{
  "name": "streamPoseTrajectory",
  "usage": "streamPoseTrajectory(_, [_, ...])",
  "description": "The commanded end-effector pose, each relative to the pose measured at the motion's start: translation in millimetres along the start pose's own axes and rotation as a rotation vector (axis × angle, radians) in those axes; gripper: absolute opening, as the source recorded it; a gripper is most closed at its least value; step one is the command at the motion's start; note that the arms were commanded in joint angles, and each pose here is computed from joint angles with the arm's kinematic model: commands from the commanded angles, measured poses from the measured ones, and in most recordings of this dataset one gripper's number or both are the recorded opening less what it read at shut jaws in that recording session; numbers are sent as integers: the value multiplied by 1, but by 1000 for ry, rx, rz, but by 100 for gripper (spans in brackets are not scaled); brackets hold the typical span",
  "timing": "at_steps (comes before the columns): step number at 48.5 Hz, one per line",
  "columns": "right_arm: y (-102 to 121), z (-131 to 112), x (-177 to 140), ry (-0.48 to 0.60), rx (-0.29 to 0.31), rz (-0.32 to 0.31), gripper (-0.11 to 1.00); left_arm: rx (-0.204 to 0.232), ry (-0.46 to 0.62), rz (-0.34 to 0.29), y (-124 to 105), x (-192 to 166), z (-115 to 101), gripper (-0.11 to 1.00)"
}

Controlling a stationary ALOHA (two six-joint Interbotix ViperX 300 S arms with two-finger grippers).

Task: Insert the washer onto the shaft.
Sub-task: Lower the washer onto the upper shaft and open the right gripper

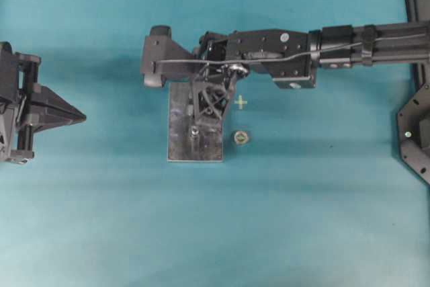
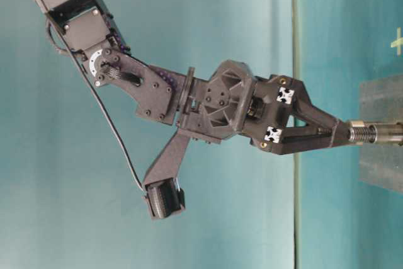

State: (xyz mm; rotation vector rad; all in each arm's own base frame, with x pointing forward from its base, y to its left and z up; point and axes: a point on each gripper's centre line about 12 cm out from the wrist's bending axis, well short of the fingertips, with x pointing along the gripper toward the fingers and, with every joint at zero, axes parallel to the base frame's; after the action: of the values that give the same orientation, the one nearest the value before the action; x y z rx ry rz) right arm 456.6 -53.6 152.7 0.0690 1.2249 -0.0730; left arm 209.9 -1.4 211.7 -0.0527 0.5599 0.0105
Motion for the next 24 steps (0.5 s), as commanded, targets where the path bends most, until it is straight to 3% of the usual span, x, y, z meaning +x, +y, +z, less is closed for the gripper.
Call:
streamPoseTrajectory(1, [5, 10, -16, -46, -13, 5, 72, 3, -21, -1, -1, -1, 11, 0])
streamPoseTrajectory(15, [-23, 9, -17, -47, 44, -18, 68, 1, -23, -1, -1, -1, 11, 0])
streamPoseTrajectory(24, [-15, 7, -8, -28, 28, -9, 68, 1, -20, -1, -1, -1, 10, 0])
